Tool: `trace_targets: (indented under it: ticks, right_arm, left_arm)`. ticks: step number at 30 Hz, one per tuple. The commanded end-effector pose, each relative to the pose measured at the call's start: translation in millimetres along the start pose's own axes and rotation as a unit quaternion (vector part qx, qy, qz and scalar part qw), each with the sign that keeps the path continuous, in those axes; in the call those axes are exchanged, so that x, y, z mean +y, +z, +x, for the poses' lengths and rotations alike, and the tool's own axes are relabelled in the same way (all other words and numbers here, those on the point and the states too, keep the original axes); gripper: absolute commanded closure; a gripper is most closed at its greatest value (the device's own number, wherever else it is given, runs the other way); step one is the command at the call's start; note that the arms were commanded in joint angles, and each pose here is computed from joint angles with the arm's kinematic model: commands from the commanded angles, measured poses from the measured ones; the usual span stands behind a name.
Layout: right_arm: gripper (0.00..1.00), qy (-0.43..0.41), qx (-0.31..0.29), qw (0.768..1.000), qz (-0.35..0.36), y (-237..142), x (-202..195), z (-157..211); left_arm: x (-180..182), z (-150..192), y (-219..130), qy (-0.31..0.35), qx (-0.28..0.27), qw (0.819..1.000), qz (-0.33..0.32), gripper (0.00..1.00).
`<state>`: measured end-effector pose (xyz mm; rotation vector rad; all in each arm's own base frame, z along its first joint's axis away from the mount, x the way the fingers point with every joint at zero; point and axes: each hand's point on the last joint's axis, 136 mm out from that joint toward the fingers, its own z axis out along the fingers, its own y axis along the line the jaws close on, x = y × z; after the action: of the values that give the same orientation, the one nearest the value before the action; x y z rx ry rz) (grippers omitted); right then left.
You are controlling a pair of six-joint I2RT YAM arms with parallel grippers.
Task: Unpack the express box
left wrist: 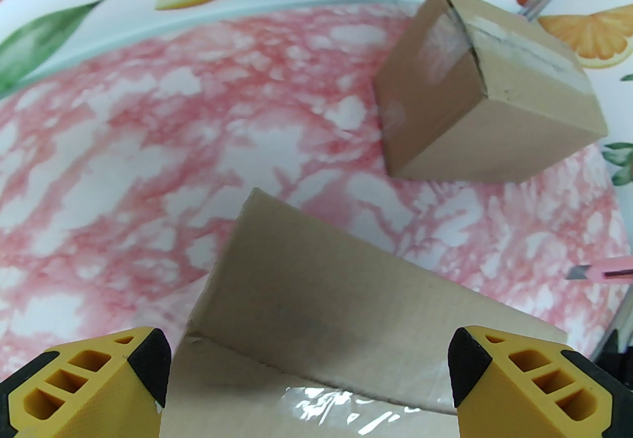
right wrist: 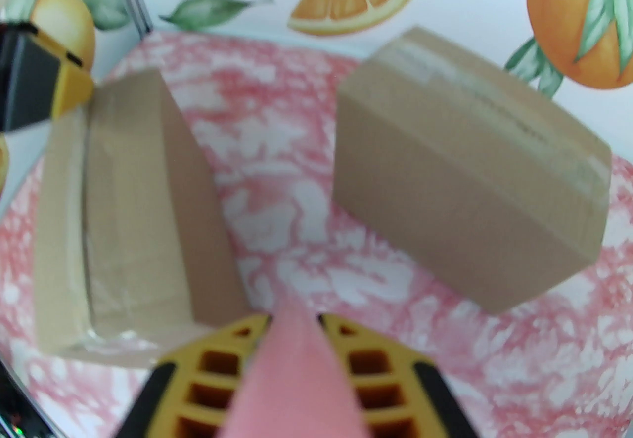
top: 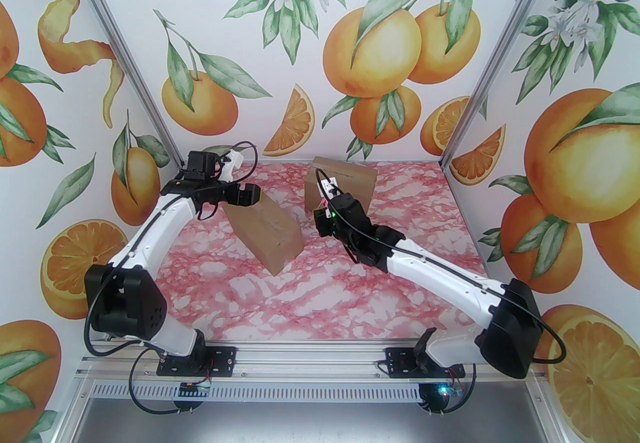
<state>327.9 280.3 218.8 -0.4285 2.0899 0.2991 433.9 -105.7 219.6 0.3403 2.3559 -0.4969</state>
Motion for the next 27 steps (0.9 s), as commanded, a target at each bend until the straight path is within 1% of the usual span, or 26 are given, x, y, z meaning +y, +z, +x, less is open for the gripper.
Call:
trace_targets:
  ticks: [1,5,7,12,16,18,21,24,27]
  right_arm:
    - [1.00,-0.050,0.059,0.997,-0.012,5.6,39.2,53.4]
    - [1.00,-0.050,0.063,0.995,-0.059,17.8,71.2,53.6]
    - [1.00,-0.048,0.061,0.995,-0.065,24.6,78.3,49.1]
    - [1.00,-0.053,0.053,0.997,-0.030,41.8,70.7,32.5]
    - [1.00,-0.040,0.049,0.998,-0.009,50.1,52.6,21.8]
    - [1.00,-0.035,0.043,0.998,-0.003,47.6,43.3,19.7]
    - [1.00,-0.013,0.036,0.999,0.006,40.7,24.0,25.2]
    - [1.00,0.060,0.012,0.998,0.014,30.5,-5.1,24.8]
    - [1.00,0.124,-0.030,0.992,0.015,16.4,-21.5,16.1]
  left_arm:
    - [7.0,-11.4,18.1,-0.003,-0.002,0.999,0.034,0.05]
    - [4.2,16.4,18.5,-0.018,0.012,0.999,0.036,0.05]
    - [3.0,31.6,15.8,-0.026,0.018,0.999,0.034,0.05]
    - [-6.2,59.5,0.9,-0.045,0.022,0.998,0.035,0.05]
    - [-5.4,72.5,-18.5,-0.042,0.011,0.999,0.005,0.04]
    - [-1.5,68.7,-28.2,-0.027,-0.003,0.999,-0.018,0.03]
    - [-5.1,47.2,-46.6,0.015,-0.033,0.999,-0.028,0.01]
    - [-21.6,26.5,-66.5,0.081,-0.070,0.994,-0.027,0.00]
    - [-34.9,24.9,-75.1,0.156,-0.068,0.985,-0.039,0.00]
